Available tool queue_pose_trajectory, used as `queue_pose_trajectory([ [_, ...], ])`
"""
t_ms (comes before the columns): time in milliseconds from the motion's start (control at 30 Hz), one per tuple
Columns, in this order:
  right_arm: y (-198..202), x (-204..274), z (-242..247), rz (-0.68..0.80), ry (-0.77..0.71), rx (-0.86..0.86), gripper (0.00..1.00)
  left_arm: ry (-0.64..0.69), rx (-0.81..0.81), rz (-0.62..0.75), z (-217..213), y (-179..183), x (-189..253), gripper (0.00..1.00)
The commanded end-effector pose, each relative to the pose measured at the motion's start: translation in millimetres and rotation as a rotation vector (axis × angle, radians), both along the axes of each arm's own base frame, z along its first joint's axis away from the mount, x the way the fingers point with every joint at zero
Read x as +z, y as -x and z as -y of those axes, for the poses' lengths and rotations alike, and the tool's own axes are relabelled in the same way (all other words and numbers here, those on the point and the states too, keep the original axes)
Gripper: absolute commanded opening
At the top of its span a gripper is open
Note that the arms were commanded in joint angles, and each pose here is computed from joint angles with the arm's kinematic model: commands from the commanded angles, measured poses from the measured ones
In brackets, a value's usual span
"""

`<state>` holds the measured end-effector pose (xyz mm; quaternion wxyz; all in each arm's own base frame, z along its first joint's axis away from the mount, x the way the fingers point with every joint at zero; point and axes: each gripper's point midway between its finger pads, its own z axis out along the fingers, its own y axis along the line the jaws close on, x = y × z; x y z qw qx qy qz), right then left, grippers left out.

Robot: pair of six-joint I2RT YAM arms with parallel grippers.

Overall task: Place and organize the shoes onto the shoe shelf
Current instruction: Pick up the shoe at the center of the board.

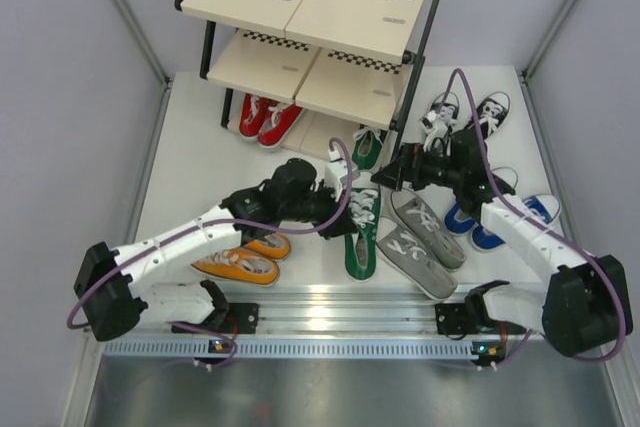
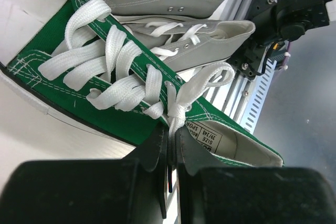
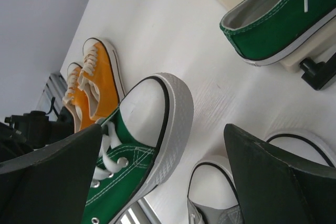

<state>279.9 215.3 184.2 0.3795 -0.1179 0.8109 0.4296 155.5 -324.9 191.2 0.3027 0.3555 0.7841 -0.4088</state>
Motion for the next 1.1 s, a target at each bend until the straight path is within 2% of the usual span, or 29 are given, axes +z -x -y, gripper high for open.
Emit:
queue_pose_trajectory([
  [0,-13.2,3.2,0.6,-0.027,-0.061,-0.071,0.99,0.226,-0.051,0.158,30.3,-7.2,78.5,0.00],
  [333,5.7,7.7,-16.9,-0.082,-0.179,0.050,0.98,0.264,-0.063,0.186,40.5,-8.8,91.6,0.00],
  [467,15.2,18.0,-23.9,-0.090,-0.232,0.124,0.86,0.249,-0.051,0.206,41.6,-14.7,88.5,0.00],
  [500,19.4,19.3,-25.3,-0.093,-0.243,0.149,0.78,0.253,-0.051,0.209,41.9,-14.9,89.5,0.00],
  [567,24.8,24.7,-28.2,-0.081,-0.266,0.189,0.68,0.258,-0.053,0.209,43.4,-15.3,89.8,0.00],
  [600,25.3,26.2,-28.3,-0.076,-0.270,0.196,0.53,0.260,-0.051,0.212,43.5,-15.7,91.2,0.00],
  [667,26.9,28.5,-28.6,-0.066,-0.271,0.213,0.41,0.256,-0.042,0.210,43.7,-17.5,89.6,0.00],
  [700,27.3,29.9,-28.5,-0.060,-0.272,0.219,0.27,0.255,-0.037,0.210,43.9,-18.4,89.3,0.00],
  [800,26.3,38.7,-24.7,-0.011,-0.280,0.223,0.00,0.258,-0.003,0.198,42.1,-21.4,86.8,0.00],
  [867,23.7,40.2,-16.9,0.011,-0.290,0.204,0.00,0.275,0.053,0.182,40.1,-26.4,86.6,0.00],
  [933,23.1,46.0,-10.3,0.059,-0.306,0.192,0.00,0.279,0.077,0.162,38.0,-26.8,83.7,0.08],
  [967,17.1,47.5,-3.0,0.066,-0.312,0.155,0.00,0.284,0.116,0.136,34.6,-28.1,82.2,0.25],
  [1033,12.8,49.7,5.6,0.082,-0.316,0.115,0.00,0.290,0.146,0.116,30.9,-28.4,81.9,0.43],
  [1067,6.7,50.4,12.9,0.088,-0.315,0.075,0.00,0.304,0.167,0.099,26.9,-26.7,84.3,0.59],
])
